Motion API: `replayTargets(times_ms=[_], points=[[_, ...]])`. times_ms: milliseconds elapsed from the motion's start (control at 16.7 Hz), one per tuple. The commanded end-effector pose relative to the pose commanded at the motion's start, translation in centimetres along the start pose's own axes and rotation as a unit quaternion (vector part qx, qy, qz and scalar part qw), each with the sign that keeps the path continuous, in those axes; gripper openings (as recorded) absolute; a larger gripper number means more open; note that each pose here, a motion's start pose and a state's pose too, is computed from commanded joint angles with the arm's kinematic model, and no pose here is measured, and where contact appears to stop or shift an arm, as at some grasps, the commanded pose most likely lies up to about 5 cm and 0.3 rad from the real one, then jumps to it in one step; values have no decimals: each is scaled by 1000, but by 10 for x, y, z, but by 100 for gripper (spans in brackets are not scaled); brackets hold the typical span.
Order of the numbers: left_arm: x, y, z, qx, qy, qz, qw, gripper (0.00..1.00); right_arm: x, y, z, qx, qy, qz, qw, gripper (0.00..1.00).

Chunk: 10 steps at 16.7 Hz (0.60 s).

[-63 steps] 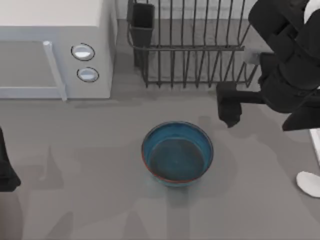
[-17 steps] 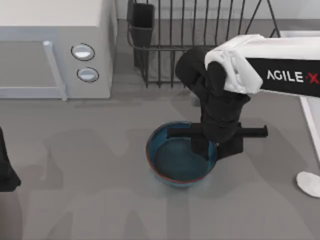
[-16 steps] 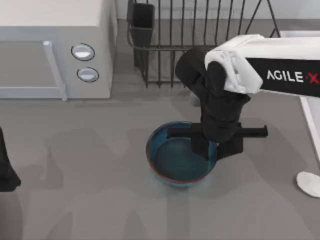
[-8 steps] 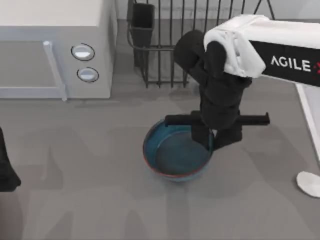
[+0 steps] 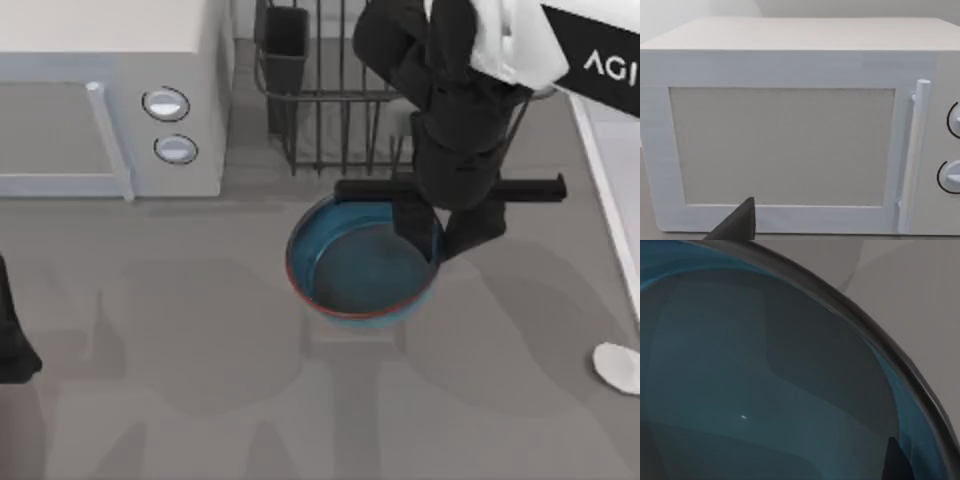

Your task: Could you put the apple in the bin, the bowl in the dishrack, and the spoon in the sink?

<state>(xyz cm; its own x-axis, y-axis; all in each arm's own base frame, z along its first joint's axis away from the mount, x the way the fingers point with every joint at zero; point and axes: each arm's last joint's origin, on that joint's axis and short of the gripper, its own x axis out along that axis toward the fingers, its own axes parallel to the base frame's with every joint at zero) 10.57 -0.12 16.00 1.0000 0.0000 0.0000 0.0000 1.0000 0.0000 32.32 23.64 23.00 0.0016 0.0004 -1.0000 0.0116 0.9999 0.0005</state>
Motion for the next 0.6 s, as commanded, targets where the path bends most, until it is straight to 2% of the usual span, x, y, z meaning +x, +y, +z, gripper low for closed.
replayTargets(times_ms=[180,300,480,600], points=[[0,0,0,0,0,0,1000,100,2,1,0,-1,0,-1,1000,0],[0,0,0,0,0,0,1000,100,-3,5,-3,-16,-26,0,1000,0],[0,0,0,0,0,0,1000,100,-21,17,-12,-64,-124,0,990,0],[0,0,0,0,0,0,1000,100,-38,28,-21,-98,-214,1,972,0]])
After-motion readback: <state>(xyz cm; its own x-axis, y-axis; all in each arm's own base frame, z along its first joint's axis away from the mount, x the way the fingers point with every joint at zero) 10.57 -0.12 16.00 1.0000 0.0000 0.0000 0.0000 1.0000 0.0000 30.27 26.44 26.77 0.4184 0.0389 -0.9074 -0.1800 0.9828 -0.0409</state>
